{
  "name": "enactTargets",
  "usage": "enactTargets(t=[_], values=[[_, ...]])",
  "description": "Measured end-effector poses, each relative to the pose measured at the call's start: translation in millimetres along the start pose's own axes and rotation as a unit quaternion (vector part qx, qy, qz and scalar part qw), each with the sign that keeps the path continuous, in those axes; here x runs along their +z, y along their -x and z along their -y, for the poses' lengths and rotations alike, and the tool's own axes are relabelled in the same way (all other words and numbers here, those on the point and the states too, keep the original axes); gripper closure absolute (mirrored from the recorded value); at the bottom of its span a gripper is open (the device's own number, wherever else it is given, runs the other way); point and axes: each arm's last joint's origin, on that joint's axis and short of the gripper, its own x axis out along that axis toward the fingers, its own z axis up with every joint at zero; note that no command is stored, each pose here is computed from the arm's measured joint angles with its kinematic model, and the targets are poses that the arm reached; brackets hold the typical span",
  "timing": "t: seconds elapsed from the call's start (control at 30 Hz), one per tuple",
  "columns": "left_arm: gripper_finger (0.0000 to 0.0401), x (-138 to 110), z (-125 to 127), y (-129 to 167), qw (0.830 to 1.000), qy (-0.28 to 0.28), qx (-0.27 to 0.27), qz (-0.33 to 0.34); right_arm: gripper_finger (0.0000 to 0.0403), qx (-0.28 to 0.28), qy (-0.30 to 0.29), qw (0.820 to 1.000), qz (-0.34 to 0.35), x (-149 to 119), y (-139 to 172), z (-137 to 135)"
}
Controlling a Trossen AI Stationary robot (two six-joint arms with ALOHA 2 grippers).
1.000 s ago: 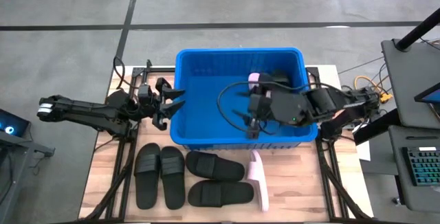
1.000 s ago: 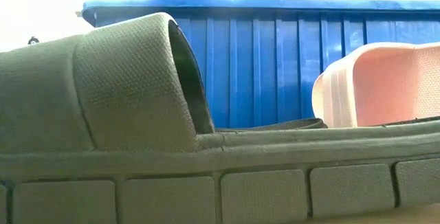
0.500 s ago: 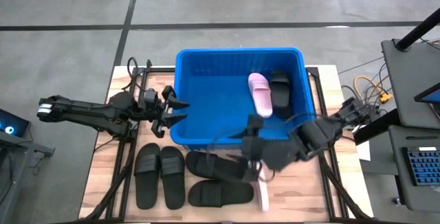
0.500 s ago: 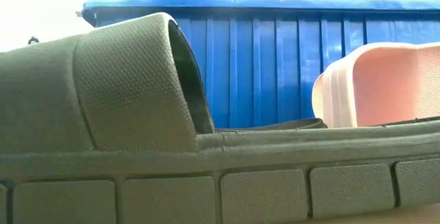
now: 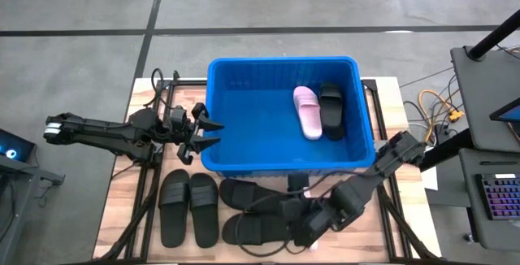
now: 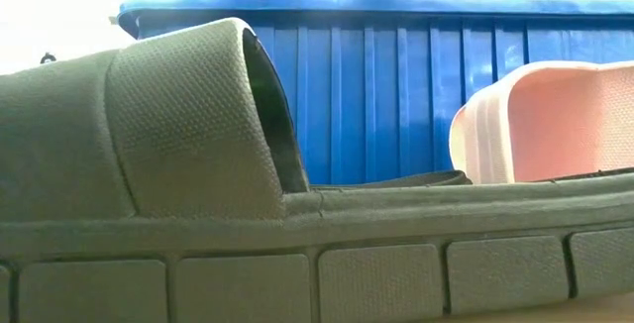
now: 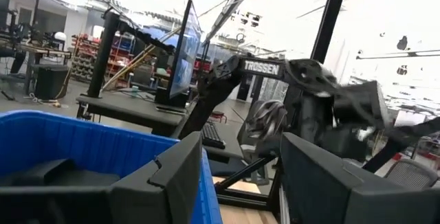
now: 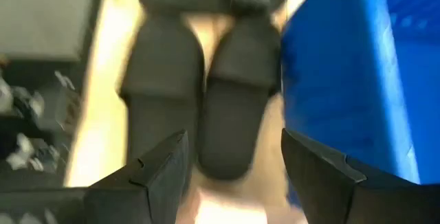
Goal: Pick and place slides into bin
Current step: Put the pink slide into the blue container
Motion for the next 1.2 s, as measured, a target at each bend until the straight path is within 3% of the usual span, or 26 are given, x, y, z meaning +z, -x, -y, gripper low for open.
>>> enactTargets(t=[0.1, 0.3, 0.7, 1.2], values=[[0.0216, -1.7, -0.5, -1.0, 1.000, 0.000, 0.002, -0.005, 0.0177, -0.007, 0.022, 0.999, -0.038, -7.5, -16.3, -11.1], [0.0216, -4.1, -1.3, -2.6, 1.000, -0.001, 0.004, -0.012, 0.0177, 0.034, 0.040, 0.993, -0.109, -17.4, -54.2, -31.6], [0.0216, -10.4, -3.2, -4.7, 0.999, 0.001, 0.011, -0.036, 0.0179, -0.015, 0.102, 0.969, -0.226, -42.1, -90.3, -37.6], [0.0216, -10.5, -3.3, -4.7, 0.999, 0.001, 0.011, -0.037, 0.0193, -0.030, 0.131, 0.962, -0.238, -51.6, -103.5, -35.7]])
